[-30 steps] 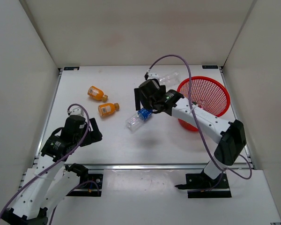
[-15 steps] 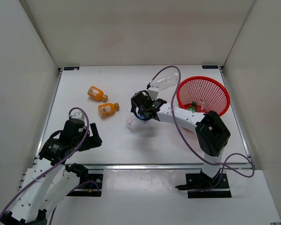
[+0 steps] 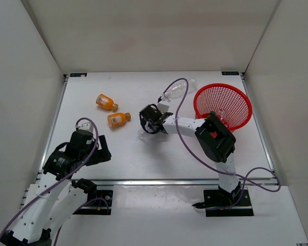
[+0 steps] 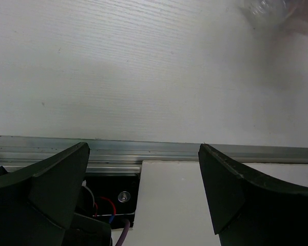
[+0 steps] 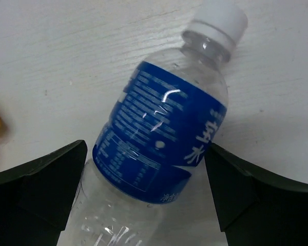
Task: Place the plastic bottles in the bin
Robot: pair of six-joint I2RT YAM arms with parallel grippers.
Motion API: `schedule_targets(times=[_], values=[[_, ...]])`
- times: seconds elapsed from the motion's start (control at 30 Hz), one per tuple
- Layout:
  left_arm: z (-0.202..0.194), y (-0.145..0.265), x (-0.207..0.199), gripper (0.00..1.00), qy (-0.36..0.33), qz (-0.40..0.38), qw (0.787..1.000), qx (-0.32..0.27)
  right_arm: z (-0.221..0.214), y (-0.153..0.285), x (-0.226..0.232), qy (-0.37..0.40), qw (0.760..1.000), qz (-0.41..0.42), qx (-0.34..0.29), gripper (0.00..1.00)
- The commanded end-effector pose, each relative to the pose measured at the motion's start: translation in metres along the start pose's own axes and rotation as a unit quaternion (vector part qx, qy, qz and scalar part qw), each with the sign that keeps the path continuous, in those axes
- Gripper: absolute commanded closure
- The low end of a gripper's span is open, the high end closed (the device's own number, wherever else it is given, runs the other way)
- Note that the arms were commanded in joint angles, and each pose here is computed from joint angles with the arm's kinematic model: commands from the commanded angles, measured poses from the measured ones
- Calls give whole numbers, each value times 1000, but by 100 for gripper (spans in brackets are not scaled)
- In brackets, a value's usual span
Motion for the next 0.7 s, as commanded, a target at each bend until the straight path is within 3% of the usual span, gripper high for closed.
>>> schedule_targets(times=[0.0, 0.17, 0.23, 0.33, 0.4, 0.53, 0.6, 0.67], values=[[4, 1, -2, 2, -3, -5, 1000, -16, 13, -2, 1, -40, 999, 1, -21, 8], [8, 5, -3, 1, 2, -7, 1000, -31, 17, 5, 1, -18, 999, -2, -44, 39], [11, 4, -6, 1, 1, -9, 999, -36, 27, 10, 1, -8, 999, 4, -52, 59], [10, -1, -6, 2, 7, -10, 999, -31, 53, 41, 6, 21, 994, 34, -104, 73], [10, -2, -10, 2, 5, -19, 999, -26, 73, 61, 4, 66, 986, 48, -148, 72], [13, -6, -14, 1, 3, -27, 999, -24, 137, 120, -10, 74, 960, 114, -247, 73], [16, -8, -17, 2, 7, -24, 999, -27, 170, 158, -32, 76, 941, 152, -291, 73], [18, -11, -18, 1, 5, -22, 999, -28, 188, 174, -63, 104, 932, 139, -318, 70]])
Point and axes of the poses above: each gripper's point midway between its finger pads, its own y axis back along the fingers, its own x axis along the line the jaws close on, z = x × y, the point moved 9 cm from there along y, back along the fingers, and after that the axes turned 15 degrees about y, right-handed, at the moved point
